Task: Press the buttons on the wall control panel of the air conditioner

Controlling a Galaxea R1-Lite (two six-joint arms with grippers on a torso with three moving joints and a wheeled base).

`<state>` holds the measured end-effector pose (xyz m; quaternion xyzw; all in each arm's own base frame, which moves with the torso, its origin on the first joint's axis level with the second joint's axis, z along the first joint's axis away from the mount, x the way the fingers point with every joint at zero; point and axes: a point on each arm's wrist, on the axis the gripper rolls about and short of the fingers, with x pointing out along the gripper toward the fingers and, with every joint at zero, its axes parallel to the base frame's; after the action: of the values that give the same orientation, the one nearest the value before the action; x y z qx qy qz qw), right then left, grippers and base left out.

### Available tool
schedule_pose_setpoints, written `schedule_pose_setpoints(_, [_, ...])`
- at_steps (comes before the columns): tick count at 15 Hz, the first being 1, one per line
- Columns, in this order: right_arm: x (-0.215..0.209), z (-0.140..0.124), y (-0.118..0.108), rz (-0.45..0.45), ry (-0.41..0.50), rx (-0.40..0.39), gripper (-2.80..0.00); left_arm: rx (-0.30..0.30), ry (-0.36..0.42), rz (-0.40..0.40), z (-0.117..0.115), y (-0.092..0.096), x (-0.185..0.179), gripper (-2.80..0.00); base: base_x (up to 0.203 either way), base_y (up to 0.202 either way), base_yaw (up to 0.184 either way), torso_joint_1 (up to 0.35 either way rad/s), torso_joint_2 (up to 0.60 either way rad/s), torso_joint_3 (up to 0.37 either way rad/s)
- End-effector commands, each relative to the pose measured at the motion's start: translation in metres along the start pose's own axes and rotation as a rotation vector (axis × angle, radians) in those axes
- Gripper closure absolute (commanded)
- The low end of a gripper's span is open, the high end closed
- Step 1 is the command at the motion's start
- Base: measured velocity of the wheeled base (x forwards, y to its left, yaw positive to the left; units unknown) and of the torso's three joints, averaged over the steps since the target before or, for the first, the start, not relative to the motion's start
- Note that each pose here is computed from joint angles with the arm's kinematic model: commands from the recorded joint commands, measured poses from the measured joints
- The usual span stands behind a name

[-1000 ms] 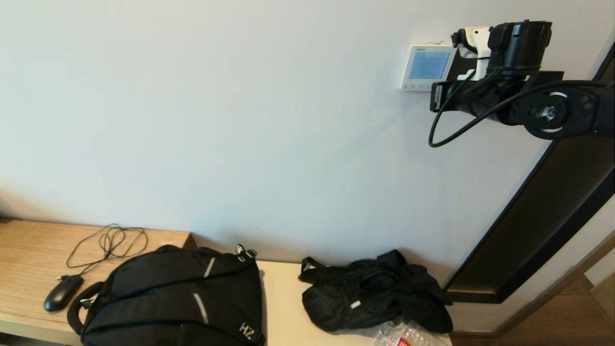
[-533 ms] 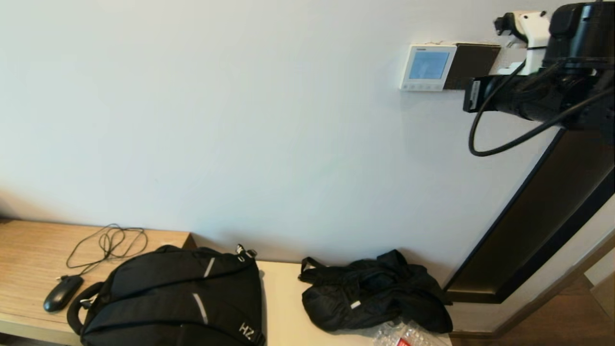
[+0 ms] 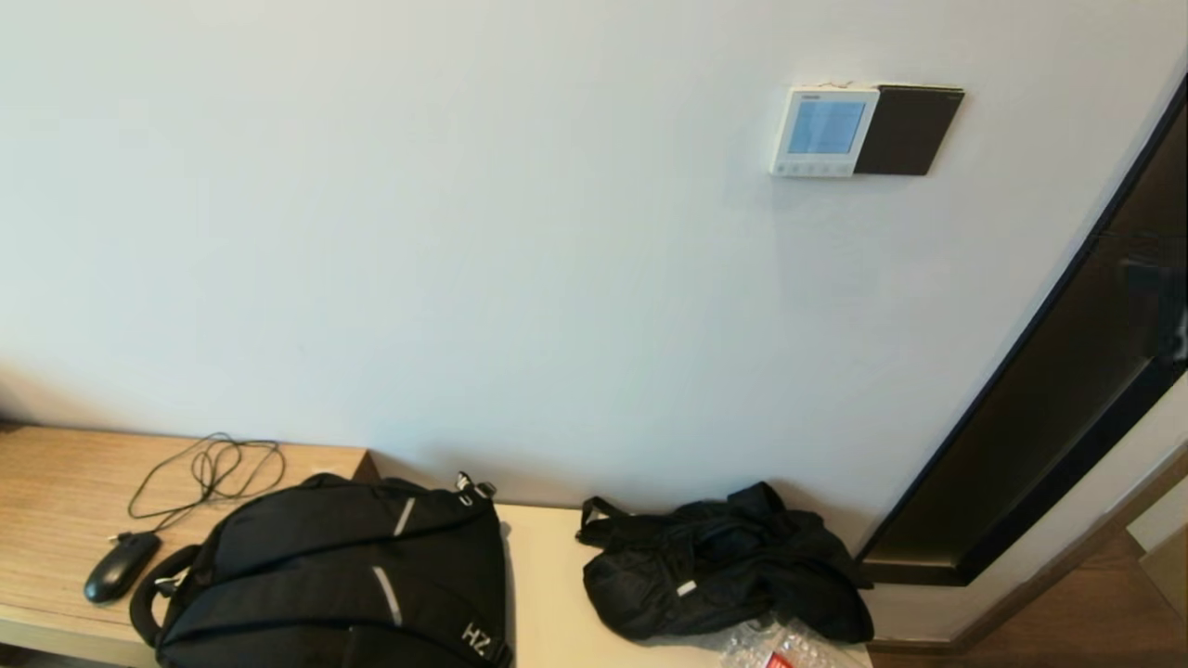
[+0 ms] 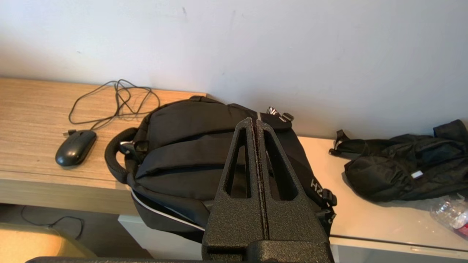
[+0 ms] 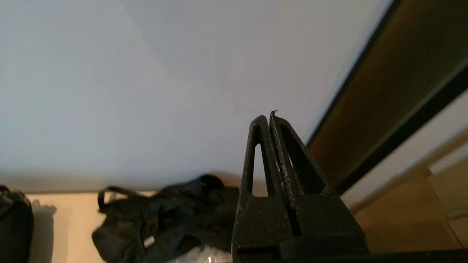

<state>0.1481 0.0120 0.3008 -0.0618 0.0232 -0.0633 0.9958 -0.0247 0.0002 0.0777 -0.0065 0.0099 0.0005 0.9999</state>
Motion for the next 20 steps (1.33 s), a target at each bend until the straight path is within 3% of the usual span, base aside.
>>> schedule_pose_setpoints(1, [-0.067,-0.026,-0.015,-0.019,-0.055,0.011,0.00,-0.001,-0.001,0.001,0.000,0.000,0.000,0.00,0.000,0.000,0.000,0.000,0.00,0.000])
schedule_pose_setpoints(7, [-0.125,-0.134,-0.016,0.003,0.069,-0.012,0.00,-0.001,-0.001,0.001,0.000,0.000,0.000,0.00,0.000,0.000,0.000,0.000,0.00,0.000])
schedule_pose_setpoints(10, [-0.139,-0.173,-0.011,0.028,0.096,0.000,0.00,-0.001,-0.001,0.001,0.000,0.000,0.000,0.00,0.000,0.000,0.000,0.000,0.00,0.000])
schedule_pose_setpoints(14, [-0.141,-0.206,-0.006,0.047,0.137,0.002,0.00,-0.001,-0.001,0.001,0.000,0.000,0.000,0.00,0.000,0.000,0.000,0.000,0.00,0.000])
schedule_pose_setpoints(20, [-0.157,-0.226,-0.005,0.117,0.013,0.021,0.00,-0.001,-0.001,0.001,0.000,0.000,0.000,0.00,0.000,0.000,0.000,0.000,0.00,0.000])
